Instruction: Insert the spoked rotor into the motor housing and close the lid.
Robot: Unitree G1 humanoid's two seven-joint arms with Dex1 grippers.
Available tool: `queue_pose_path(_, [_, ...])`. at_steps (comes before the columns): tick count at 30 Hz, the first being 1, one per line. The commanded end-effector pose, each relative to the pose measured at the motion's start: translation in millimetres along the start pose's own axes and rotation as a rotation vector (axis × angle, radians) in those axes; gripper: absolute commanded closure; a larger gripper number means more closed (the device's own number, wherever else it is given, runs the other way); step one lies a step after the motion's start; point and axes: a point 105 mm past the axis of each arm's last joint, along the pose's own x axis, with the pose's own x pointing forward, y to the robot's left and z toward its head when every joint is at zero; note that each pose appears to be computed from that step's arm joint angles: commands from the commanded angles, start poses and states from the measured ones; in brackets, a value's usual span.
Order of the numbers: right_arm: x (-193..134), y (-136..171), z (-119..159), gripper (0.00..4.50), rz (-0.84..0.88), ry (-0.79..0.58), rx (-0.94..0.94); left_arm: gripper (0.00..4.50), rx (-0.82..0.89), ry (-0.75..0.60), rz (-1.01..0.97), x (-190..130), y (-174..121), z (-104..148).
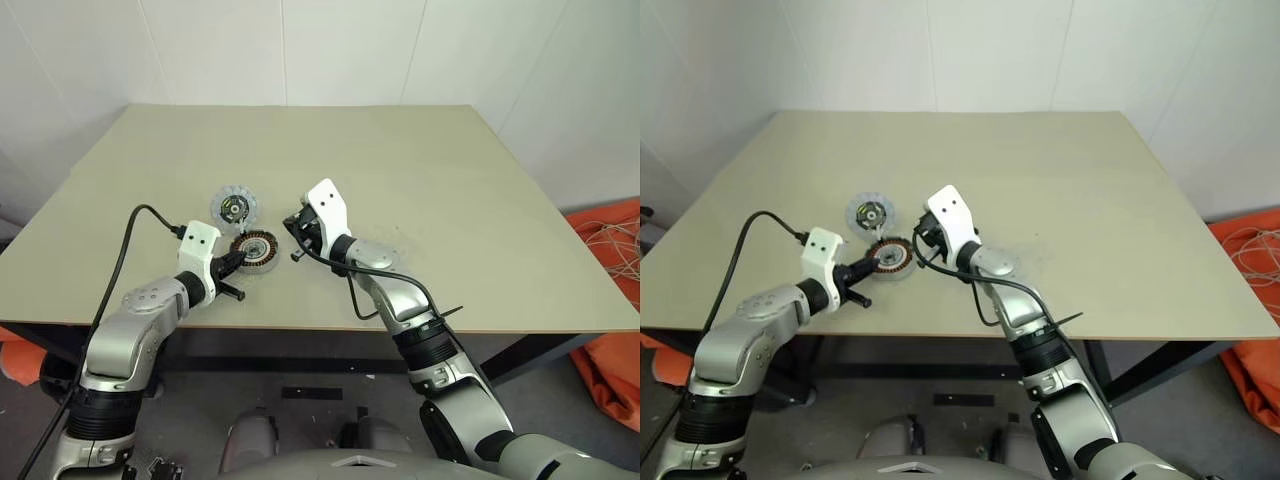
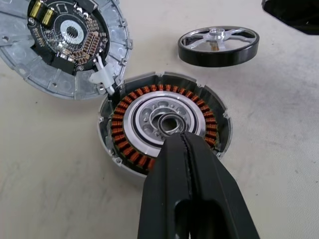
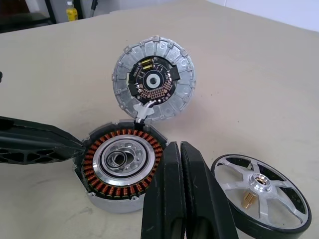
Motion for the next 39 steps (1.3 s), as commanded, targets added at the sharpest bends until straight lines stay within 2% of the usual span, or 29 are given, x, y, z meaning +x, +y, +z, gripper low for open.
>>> queue_pose_path(1, [0, 1, 22, 4.5, 0.001, -0.08, -0.017, 4.47, 0.015, -0.02, -0.009, -1, 1, 8])
queue_pose_path(19, [2, 2, 23, 4.5, -0.013, -0.089, -0.016, 4.47, -0.035, -0.037, -0.089, 13, -4, 15])
queue_pose_path(27, [2, 2, 24, 4.5, -0.02, -0.096, -0.016, 4.47, -0.03, -0.01, -0.126, 18, -9, 10])
queue_pose_path(39, [2, 2, 25, 4.5, -0.028, -0.104, -0.014, 4.47, -0.005, 0.013, -0.105, 27, -1, 7])
